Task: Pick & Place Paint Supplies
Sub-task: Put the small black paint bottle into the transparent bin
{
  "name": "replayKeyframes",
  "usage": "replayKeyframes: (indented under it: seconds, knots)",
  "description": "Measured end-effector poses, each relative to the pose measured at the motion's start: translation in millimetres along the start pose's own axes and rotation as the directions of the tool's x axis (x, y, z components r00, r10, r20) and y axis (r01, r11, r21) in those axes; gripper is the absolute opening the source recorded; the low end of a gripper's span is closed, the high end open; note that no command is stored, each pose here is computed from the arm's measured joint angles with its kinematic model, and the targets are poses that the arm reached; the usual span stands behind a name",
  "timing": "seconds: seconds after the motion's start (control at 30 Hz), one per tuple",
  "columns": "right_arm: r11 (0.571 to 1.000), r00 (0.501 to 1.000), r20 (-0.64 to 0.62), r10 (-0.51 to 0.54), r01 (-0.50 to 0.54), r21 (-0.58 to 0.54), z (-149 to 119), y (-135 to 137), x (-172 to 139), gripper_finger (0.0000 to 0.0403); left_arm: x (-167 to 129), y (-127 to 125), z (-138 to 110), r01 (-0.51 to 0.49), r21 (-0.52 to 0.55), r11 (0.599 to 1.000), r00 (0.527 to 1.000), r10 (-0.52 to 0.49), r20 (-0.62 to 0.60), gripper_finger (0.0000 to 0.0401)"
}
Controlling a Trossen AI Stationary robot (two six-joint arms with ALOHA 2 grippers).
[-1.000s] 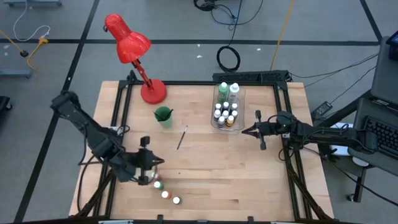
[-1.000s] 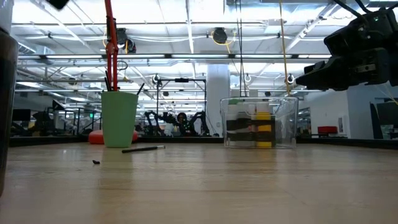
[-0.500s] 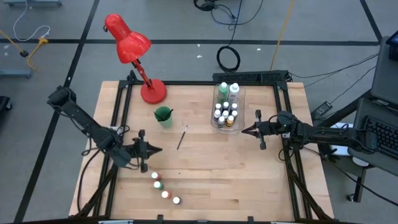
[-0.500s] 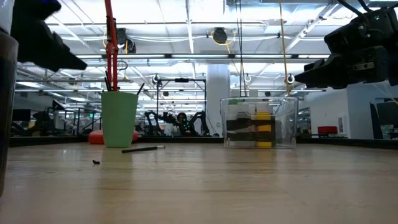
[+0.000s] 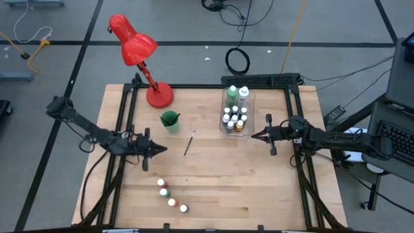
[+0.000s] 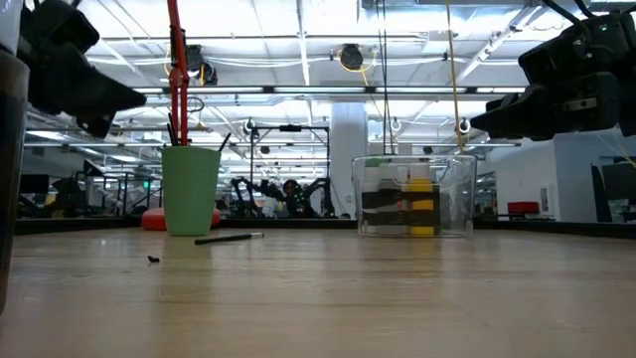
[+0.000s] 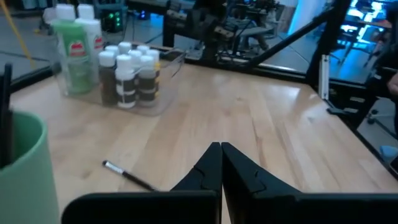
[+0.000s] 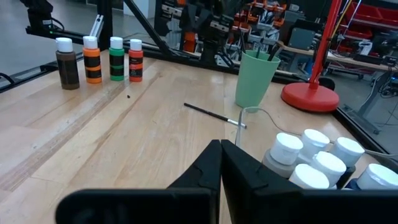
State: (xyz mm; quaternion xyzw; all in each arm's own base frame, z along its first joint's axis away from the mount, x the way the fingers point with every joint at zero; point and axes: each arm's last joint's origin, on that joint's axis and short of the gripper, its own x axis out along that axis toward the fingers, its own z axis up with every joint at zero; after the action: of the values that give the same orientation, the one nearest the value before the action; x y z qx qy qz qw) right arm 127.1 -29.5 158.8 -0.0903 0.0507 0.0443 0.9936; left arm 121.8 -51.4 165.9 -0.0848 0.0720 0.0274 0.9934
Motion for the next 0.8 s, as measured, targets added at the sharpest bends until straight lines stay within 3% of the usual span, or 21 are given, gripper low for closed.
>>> replayKeyframes:
  seconds: [0.23, 0.8]
  knots:
    - [1.0, 1.0, 0.0, 0.0, 0.0, 0.001, 0, 0, 0, 0.0004, 1, 5, -14, 0.028, -0.007, 1.0, 0.999, -0.028, -0.047, 0.0003]
    - [1.0, 1.0, 0.001, 0.0, 0.0, -0.002, 0, 0, 0, 0.0004, 0, 6, -18, 0.039, 0.077, 0.996, 0.995, -0.032, -0.092, 0.0002]
